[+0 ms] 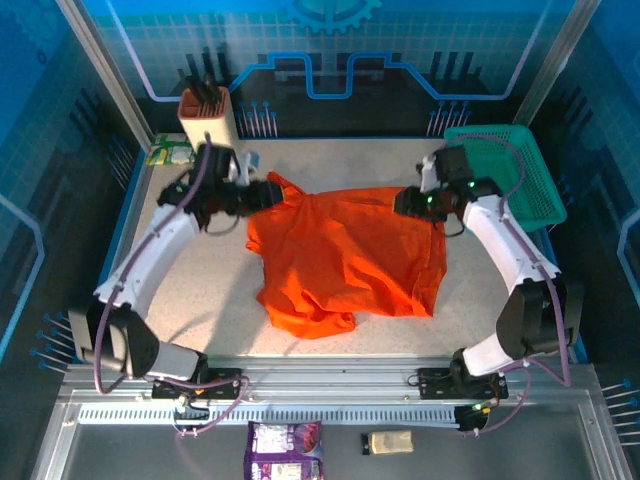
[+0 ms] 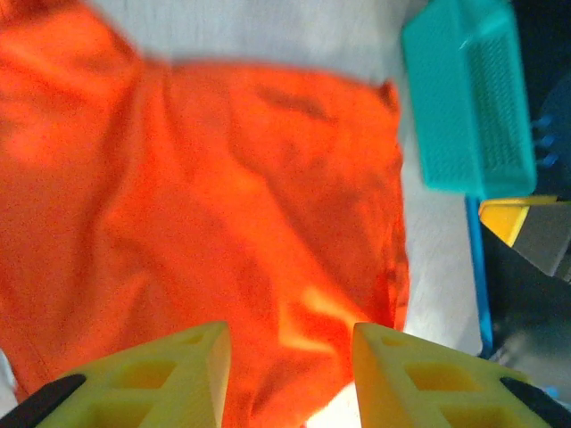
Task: Fold the inside-out t-shirt
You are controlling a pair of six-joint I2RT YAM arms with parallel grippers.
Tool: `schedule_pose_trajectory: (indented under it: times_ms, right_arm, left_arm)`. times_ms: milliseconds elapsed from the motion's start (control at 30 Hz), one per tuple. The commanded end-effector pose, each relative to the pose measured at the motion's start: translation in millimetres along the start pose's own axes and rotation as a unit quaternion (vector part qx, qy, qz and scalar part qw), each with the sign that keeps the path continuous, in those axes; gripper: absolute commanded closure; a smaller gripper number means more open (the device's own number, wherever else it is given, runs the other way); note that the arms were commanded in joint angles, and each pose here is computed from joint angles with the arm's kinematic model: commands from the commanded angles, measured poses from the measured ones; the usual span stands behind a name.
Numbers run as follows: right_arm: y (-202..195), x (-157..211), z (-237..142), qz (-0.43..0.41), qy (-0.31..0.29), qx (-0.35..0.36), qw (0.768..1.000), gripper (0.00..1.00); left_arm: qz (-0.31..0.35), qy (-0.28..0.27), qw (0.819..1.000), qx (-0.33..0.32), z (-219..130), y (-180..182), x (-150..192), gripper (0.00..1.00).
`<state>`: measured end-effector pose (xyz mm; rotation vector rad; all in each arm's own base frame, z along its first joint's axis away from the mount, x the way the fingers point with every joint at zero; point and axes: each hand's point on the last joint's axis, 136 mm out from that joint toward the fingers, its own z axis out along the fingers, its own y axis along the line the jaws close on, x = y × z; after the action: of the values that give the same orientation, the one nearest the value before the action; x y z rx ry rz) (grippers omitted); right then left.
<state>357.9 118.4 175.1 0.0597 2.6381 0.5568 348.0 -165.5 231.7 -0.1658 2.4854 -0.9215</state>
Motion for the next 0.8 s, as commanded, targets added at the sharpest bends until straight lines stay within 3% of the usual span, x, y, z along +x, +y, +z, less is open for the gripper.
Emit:
schedule_pose_trajectory:
  times_ms: [0, 200, 333, 500, 667, 767]
  right_arm:
    - [5.5, 52.2, 13.6, -0.009, 0.059, -0.009, 0.998, 0.5]
    - [-17.5, 113.6, 55.3, 0.025, 0.121, -0.008, 0.992, 0.41]
    - [-40.8, 134.2, 76.5, 0.059, 0.141, 0.005, 0.988, 0.35]
    - [-66.0, 120.2, 96.5, 0.109, 0.124, 0.005, 0.986, 0.25]
    - [-76.2, 73.8, 113.6, 0.148, 0.094, -0.019, 0.984, 0.19]
    - [-83.7, 44.6, 114.6, 0.142, 0.079, 0.009, 0.987, 0.19]
  left_arm:
    - [-0.037, 0.036, 0.998, -0.043, 28.4, 33.1, 52.4, 0.59]
    - [-0.094, 0.103, 0.988, -0.072, 82.3, 81.3, 124.0, 0.63]
    - [-0.108, 0.116, 0.98, -0.123, 95.2, 121.1, 134.3, 0.64]
    - [-0.145, 0.095, 0.975, -0.137, 98.0, 162.0, 96.2, 0.65]
    - [-0.131, 0.101, 0.977, -0.133, 116.9, 166.9, 39.4, 0.65]
    - [-0.119, 0.083, 0.981, -0.131, 127.1, 165.1, -2.0, 0.65]
